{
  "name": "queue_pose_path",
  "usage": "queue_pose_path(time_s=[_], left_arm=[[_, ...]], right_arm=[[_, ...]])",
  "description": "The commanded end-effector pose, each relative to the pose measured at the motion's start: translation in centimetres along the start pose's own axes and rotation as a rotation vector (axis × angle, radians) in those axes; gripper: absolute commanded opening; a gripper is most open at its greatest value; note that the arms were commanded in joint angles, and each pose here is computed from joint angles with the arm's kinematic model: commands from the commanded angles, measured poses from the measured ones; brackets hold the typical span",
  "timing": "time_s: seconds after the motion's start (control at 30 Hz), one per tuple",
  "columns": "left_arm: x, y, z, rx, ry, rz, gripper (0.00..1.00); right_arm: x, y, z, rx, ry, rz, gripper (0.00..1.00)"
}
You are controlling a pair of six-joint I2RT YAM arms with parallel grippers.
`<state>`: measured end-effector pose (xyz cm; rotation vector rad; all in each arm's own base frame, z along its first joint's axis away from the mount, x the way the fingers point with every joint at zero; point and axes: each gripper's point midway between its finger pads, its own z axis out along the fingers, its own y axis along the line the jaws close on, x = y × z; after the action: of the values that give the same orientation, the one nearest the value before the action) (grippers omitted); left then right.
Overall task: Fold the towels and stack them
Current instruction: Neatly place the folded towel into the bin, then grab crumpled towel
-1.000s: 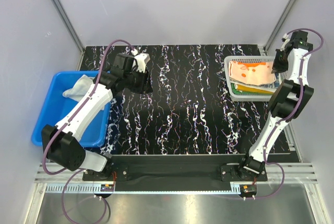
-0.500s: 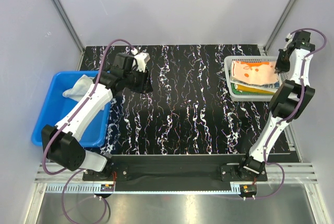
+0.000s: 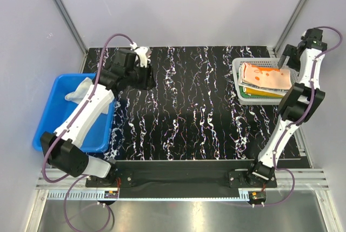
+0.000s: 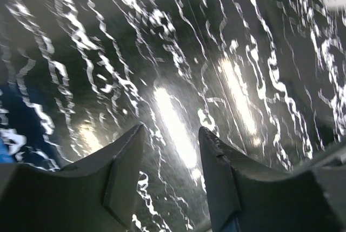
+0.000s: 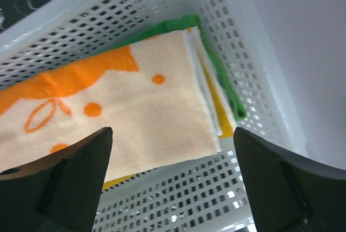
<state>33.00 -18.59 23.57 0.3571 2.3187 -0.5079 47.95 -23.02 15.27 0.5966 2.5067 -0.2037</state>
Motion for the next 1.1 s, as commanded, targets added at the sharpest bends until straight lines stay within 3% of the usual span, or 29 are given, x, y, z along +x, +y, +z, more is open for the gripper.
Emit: queue_pose_path(time_s=[0.0,0.13,0.23,0.33,0.47,0.6,0.63,0.73,0.87,0.97,1.0,1.07], left_arm=[[-4.1,2.5,-2.0,-0.147,-0.135,-0.040,0.52],[-4.7,9.0,-3.8,-0.392,-0.152,-0.123,0.58],[-3.2,16.2,-5.8,-0.614,-0.143,-0.253,0.63],[-0.2,21.4,-6.7,-0.731,-0.096,-0.370,0.66],[2.5,27.1,-6.4,-0.819,-0.069,-0.502,0.67],[3.6,30.5,-2.5,-0.759,-0.050,-0.626,0.68],[5.2,31.6,-0.6,-0.760,0.014,-0.655,0.68],[7.3,33.3,2.5,-0.767,0.097,-0.687,0.67],[8.5,35.6,4.2,-0.826,0.116,-0.700,0.67],[8.7,36.6,3.7,-0.869,0.120,-0.692,0.46],[8.7,36.5,3.1,-0.880,0.129,-0.690,0.29],[7.5,35.9,1.1,-0.903,0.096,-0.668,0.19]], right_arm=[[-2.5,5.4,-6.8,-0.104,-0.144,0.031,1.00],[0.9,14.7,-10.7,-0.291,-0.144,-0.057,1.00],[3.1,21.4,-16.4,-0.504,-0.228,-0.112,1.00],[6.8,27.0,-20.3,-0.726,-0.217,-0.142,1.00],[9.3,28.9,-21.9,-0.802,-0.203,-0.178,1.00],[11.3,29.8,-22.7,-0.854,-0.175,-0.217,1.00],[11.3,29.8,-23.0,-0.862,-0.191,-0.221,1.00],[12.0,29.5,-22.4,-0.852,-0.189,-0.237,1.00],[12.6,29.7,-22.3,-0.862,-0.170,-0.246,1.00],[12.8,30.0,-22.5,-0.878,-0.166,-0.261,1.00],[12.6,29.9,-22.4,-0.866,-0.172,-0.260,1.00],[12.6,29.6,-22.3,-0.847,-0.175,-0.264,1.00]])
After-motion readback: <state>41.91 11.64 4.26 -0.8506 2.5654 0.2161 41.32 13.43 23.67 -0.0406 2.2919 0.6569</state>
